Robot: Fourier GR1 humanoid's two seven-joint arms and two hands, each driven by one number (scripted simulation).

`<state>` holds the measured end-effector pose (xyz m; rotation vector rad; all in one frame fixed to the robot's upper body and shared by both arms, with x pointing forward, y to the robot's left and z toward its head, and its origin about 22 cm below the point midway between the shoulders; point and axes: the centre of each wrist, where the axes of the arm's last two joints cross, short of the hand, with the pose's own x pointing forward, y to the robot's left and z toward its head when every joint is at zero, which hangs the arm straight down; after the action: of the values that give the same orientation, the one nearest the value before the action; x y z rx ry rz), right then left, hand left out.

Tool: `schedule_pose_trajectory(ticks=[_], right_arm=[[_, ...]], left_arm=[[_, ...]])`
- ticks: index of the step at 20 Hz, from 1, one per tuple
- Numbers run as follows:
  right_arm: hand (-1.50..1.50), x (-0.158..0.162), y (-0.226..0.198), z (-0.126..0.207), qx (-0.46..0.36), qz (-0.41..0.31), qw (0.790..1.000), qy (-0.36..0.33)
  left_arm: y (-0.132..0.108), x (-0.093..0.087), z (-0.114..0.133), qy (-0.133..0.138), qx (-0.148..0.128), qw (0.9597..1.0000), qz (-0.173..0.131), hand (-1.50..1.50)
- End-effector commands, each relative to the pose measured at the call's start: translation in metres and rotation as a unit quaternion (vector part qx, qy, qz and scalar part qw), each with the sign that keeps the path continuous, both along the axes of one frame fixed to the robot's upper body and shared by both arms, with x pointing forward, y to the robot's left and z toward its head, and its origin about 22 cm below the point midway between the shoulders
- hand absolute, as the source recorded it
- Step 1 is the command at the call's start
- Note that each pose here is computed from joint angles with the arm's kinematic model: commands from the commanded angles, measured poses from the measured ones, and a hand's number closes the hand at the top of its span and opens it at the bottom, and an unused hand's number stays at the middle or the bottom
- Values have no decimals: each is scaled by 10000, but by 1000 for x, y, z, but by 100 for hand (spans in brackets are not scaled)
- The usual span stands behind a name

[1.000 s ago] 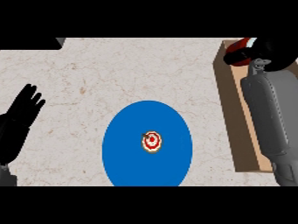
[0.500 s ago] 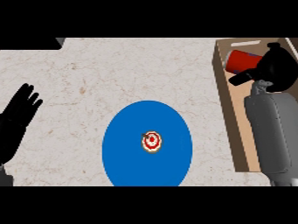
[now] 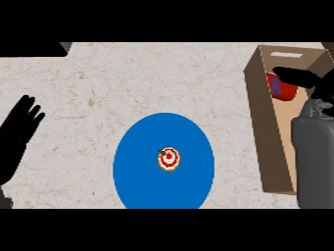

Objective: Pick the can from the plate and place it in the cardboard box

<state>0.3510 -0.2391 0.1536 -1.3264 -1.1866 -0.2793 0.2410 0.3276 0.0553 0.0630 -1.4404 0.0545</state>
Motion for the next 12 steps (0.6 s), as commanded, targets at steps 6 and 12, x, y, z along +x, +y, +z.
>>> schedule_pose_trajectory(ticks=[6,12], right_arm=[[-150,-95,-28,9,522,-403,9905,-1210],[-150,-166,-49,3,488,-208,9939,-963]], left_arm=[[-8,-3,-9,89,-68,9999,39,0],[5,-4,3,-93,-45,9999,78,0]])
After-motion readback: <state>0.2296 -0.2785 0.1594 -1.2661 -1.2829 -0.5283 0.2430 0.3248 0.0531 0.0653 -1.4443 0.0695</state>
